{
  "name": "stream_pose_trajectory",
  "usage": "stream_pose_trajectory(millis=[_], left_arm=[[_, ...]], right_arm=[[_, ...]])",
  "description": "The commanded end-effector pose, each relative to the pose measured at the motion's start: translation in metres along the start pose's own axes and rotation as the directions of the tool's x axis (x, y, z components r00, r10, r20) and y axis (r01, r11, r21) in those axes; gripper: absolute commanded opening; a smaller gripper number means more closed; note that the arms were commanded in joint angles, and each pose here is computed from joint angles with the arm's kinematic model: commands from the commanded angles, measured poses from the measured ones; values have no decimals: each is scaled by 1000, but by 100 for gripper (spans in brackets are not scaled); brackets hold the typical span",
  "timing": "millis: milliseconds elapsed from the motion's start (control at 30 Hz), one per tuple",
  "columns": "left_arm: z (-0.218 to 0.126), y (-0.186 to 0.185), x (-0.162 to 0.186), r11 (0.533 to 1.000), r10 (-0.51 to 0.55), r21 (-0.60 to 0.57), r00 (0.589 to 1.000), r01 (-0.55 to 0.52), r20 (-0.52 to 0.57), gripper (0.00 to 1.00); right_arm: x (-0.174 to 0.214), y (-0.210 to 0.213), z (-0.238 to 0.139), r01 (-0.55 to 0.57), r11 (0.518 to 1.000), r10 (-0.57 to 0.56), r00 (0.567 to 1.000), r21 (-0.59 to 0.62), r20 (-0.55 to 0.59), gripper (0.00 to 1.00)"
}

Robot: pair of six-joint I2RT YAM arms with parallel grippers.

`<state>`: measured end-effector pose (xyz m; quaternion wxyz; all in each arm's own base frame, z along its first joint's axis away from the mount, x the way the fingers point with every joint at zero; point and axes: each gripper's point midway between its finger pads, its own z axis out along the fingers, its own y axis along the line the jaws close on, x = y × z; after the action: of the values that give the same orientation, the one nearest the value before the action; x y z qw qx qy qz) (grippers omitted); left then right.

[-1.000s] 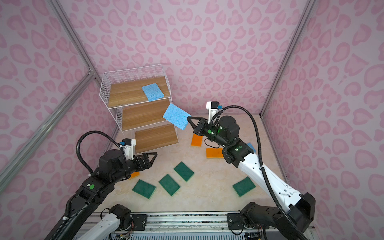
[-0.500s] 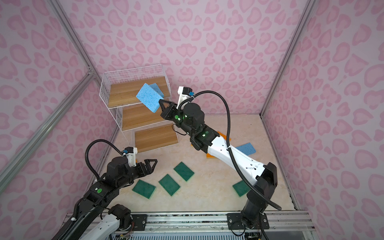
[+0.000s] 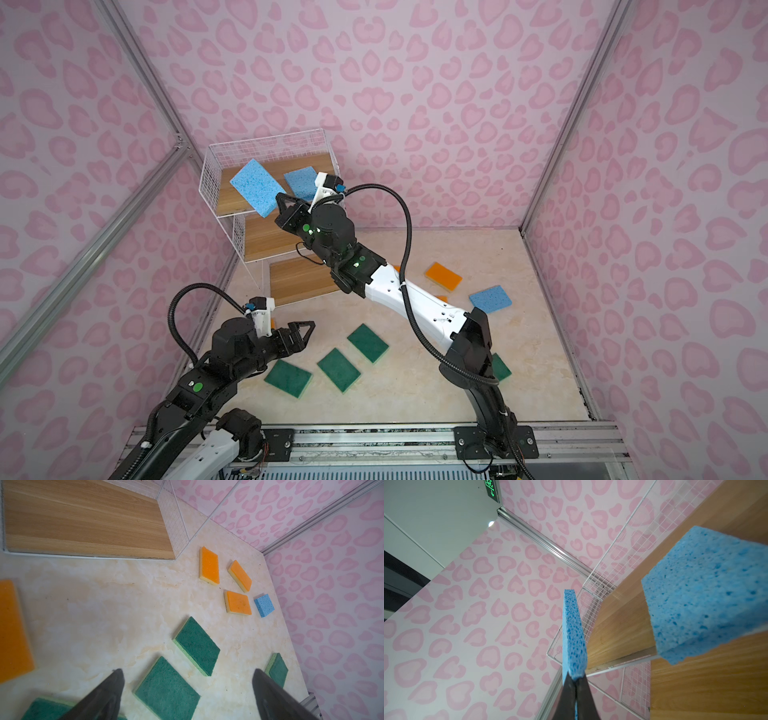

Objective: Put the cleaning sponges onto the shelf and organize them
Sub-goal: 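Open the left gripper and lift the blue sponge up with the right gripper, then lower the blue sponge onto the top shelf beside the first and open the right gripper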

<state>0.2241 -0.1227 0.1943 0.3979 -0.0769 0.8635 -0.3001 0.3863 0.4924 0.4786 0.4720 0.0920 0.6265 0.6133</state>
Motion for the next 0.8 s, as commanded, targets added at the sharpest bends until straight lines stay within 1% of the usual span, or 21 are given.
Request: stream_pose_trajectory(millis=[0, 200, 400, 567, 767], left_arm=[[0, -3, -1, 1000, 15, 18, 1000, -15, 5, 97], [-1, -4, 2, 999, 18, 29, 1000, -18, -4, 97], [-2, -3, 6, 999, 19, 33, 1000, -19, -10, 97], [-3, -2, 7, 999, 17, 33, 1000, -17, -11, 97], [-6, -2, 7, 999, 15, 33, 1000, -15, -8, 97]], right_arm=[[3, -13, 9, -92, 995, 91, 996, 47, 20, 0], [8, -36, 15, -201, 970, 199, 980, 136, 25, 0], [8, -43, 14, -302, 941, 295, 953, 154, 63, 0], [2, -49, 12, -323, 930, 308, 945, 175, 110, 0], [-5, -61, 16, -378, 906, 357, 924, 190, 137, 0]])
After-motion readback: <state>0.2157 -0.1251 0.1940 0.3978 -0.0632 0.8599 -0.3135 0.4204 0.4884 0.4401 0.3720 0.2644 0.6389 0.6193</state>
